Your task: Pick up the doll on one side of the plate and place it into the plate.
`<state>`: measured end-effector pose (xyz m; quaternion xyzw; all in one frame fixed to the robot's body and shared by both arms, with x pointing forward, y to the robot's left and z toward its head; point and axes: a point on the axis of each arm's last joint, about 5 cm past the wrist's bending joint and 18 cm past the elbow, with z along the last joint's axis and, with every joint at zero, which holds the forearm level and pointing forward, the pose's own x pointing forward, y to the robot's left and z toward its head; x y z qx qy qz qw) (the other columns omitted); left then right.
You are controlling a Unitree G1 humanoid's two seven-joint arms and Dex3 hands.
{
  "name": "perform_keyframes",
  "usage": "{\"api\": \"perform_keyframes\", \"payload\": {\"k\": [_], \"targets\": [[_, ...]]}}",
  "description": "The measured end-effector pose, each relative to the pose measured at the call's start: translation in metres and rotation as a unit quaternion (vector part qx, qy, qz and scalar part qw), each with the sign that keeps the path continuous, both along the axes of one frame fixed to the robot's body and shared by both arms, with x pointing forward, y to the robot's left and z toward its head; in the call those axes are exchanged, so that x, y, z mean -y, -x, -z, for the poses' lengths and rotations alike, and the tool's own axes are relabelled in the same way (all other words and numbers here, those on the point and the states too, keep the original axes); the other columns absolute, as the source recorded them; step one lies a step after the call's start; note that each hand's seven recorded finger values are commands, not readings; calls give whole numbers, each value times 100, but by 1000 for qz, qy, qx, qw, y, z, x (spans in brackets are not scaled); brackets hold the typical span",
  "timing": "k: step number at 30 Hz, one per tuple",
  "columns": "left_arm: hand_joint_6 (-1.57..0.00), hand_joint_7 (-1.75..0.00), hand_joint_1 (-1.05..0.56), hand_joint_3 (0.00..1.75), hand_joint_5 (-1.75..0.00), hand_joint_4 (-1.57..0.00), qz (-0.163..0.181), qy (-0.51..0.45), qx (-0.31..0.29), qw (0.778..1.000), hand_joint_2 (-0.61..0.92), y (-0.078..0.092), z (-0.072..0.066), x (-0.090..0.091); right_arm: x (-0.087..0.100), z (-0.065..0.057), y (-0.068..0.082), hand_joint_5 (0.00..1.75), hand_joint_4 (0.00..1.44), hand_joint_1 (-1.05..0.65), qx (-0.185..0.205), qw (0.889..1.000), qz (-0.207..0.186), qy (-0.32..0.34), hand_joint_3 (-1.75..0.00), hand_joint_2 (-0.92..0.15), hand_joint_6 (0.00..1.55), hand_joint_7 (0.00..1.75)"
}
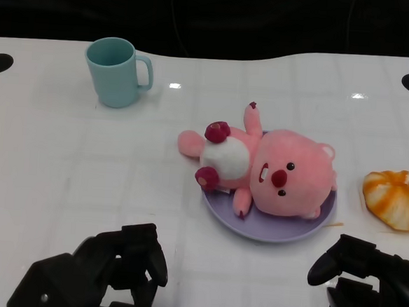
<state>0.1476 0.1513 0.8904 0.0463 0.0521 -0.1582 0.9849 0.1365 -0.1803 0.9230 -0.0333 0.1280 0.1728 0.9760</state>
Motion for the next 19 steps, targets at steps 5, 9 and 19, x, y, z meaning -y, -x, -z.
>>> {"api": "perform_keyframes", "payload": {"k": [5, 9, 19], "targets": [[-83, -158, -3, 145, -175, -85, 2, -6, 1, 1000, 36, -3, 2, 0, 0, 1, -1, 175, 63, -4, 2, 1000, 0, 1, -106, -71, 51, 147], [-83, -157, -4, 145, -175, -84, 3, -8, 4, 1000, 37, -5, 2, 0, 0, 1, -2, 175, 63, -2, 3, 1000, 0, 1, -106, -72, 51, 147], [-82, -156, -9, 138, -175, -84, -1, -12, -18, 1000, 41, -5, 2, -3, 0, 0, -2, 175, 62, 1, 5, 1000, 0, 2, -106, -73, 52, 149]]}}
